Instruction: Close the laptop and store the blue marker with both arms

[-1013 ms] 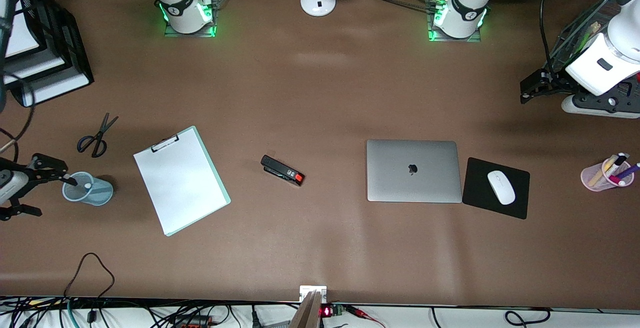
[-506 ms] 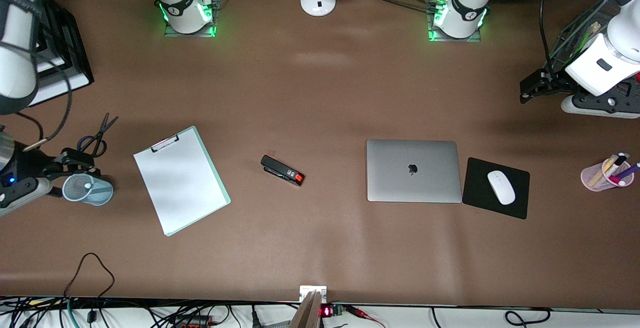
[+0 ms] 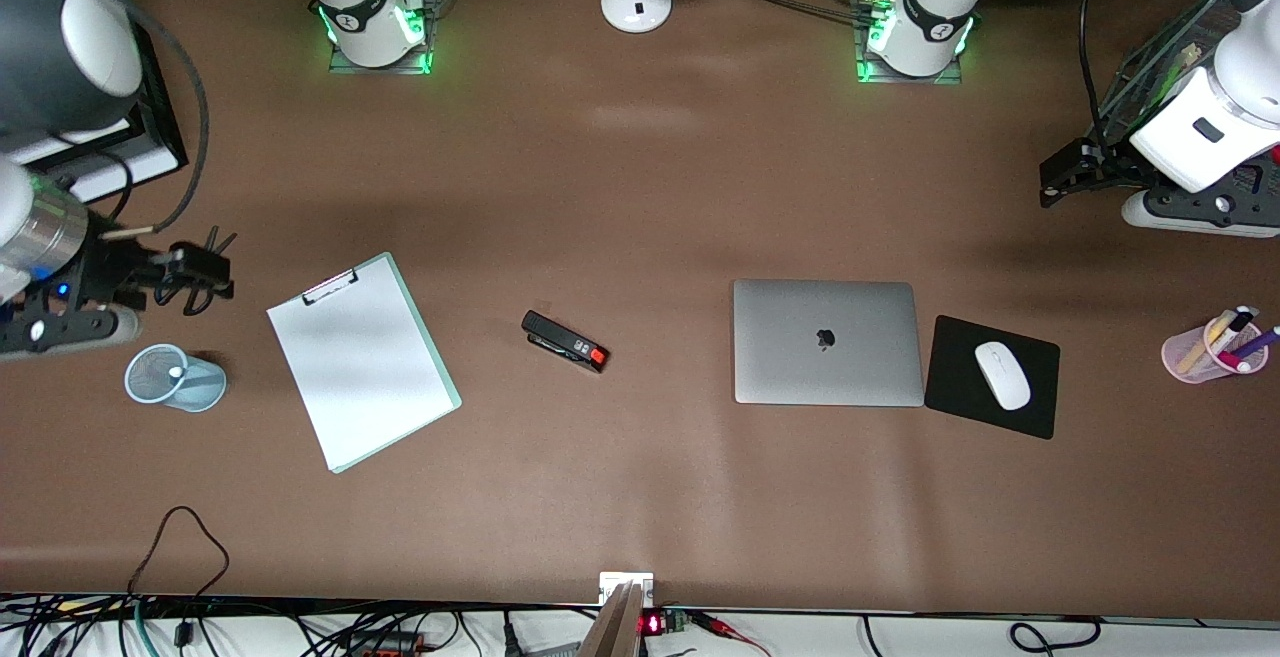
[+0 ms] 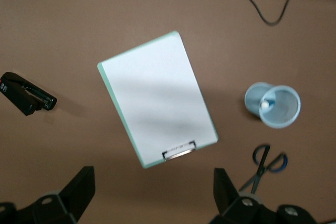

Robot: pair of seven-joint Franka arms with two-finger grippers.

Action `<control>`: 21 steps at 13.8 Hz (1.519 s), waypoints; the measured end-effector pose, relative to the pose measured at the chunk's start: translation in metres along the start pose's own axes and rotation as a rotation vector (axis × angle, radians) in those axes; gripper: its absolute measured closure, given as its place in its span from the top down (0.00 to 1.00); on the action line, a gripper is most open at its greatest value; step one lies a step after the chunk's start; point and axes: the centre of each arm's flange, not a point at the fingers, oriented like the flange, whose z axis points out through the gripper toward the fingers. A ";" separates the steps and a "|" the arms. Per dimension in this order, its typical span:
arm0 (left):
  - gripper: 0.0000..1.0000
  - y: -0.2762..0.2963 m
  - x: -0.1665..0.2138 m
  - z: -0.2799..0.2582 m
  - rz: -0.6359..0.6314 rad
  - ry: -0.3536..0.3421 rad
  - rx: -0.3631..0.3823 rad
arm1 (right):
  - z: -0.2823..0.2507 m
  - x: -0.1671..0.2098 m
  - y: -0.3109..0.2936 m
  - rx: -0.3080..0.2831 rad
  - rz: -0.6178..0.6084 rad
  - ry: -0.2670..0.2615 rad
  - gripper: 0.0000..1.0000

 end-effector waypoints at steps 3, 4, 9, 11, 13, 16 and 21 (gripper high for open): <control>1.00 0.000 0.000 0.000 0.000 0.000 0.000 | -0.016 -0.031 0.003 0.003 0.034 -0.004 1.00; 1.00 0.000 0.000 0.000 0.000 0.000 0.000 | -0.022 -0.043 0.005 0.005 0.039 -0.001 1.00; 1.00 0.000 0.000 0.000 0.000 0.000 0.000 | -0.048 -0.088 0.008 0.013 0.047 0.022 1.00; 1.00 0.000 0.000 0.000 0.000 0.000 0.000 | -0.051 -0.100 0.008 0.016 0.048 0.035 1.00; 1.00 0.000 0.000 0.000 0.000 0.000 0.000 | -0.049 -0.112 0.009 0.018 0.049 0.053 1.00; 1.00 0.000 0.000 0.000 0.000 -0.001 0.000 | -0.048 -0.125 0.011 0.021 0.055 0.072 1.00; 1.00 0.000 0.000 0.000 0.000 -0.001 0.000 | -0.052 -0.129 0.014 0.022 0.060 0.084 1.00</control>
